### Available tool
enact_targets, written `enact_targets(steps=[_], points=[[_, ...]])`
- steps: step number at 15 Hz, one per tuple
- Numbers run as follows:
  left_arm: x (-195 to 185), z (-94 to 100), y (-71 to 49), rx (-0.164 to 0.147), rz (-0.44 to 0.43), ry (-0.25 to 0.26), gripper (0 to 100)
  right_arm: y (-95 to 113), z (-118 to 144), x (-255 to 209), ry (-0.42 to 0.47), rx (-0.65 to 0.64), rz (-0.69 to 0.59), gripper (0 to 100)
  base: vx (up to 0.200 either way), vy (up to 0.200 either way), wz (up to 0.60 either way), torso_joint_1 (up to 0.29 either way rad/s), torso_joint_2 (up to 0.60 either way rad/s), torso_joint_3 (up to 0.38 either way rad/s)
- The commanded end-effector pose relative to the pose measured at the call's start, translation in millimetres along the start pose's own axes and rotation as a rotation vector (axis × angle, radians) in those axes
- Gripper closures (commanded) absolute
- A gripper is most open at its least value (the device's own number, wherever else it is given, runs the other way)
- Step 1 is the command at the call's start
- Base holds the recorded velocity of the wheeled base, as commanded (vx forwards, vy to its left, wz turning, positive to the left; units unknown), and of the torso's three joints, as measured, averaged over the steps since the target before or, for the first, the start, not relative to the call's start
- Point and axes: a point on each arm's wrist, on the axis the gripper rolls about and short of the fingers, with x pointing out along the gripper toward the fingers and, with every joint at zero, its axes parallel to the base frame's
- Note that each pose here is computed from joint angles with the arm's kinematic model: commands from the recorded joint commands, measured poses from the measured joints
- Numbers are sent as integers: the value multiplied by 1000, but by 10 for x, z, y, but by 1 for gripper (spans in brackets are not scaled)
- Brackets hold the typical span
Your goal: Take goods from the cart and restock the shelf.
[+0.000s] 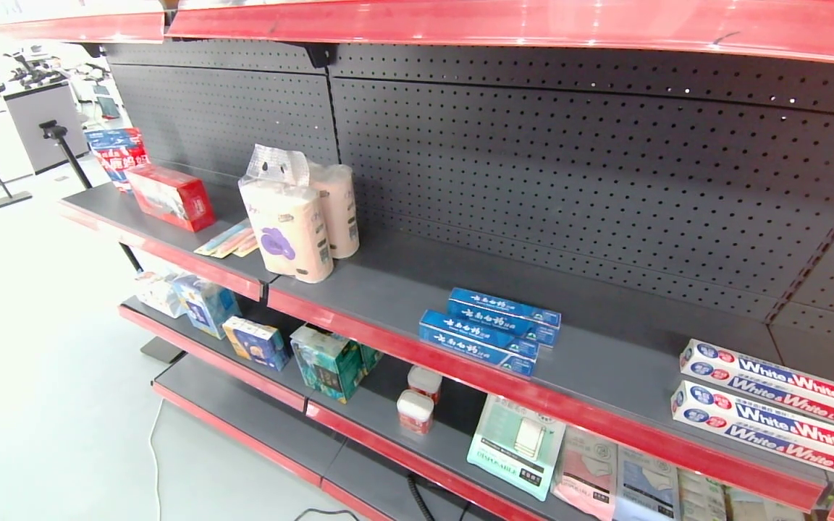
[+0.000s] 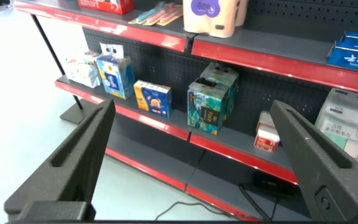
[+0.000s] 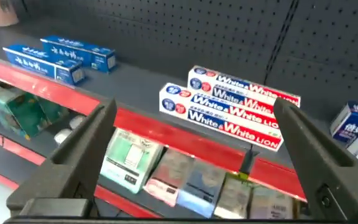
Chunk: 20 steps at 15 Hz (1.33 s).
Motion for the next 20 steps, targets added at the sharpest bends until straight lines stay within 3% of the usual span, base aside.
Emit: enact_targets(steps=[1,2,4,16,20], points=[[0,0,0,1,1,0,0,1,-18,1,18,96,0,0,0,0,0,0,0,0],[3,1,0,1,-1,3,0,4,-62,-3,76,105,1,0,0,0,0,0,0,0],[0,0,0,1,1,0,0,12,-61,-1,64,36,43,0,0,0,0,0,0,0],[0,0,0,0,1,0,0,14,-59,-1,62,59,50,0,0,0,0,0,0,0],[4,1,0,1,1,5,0,14,-60,-2,61,59,49,0,0,0,-600,2,-1,0]])
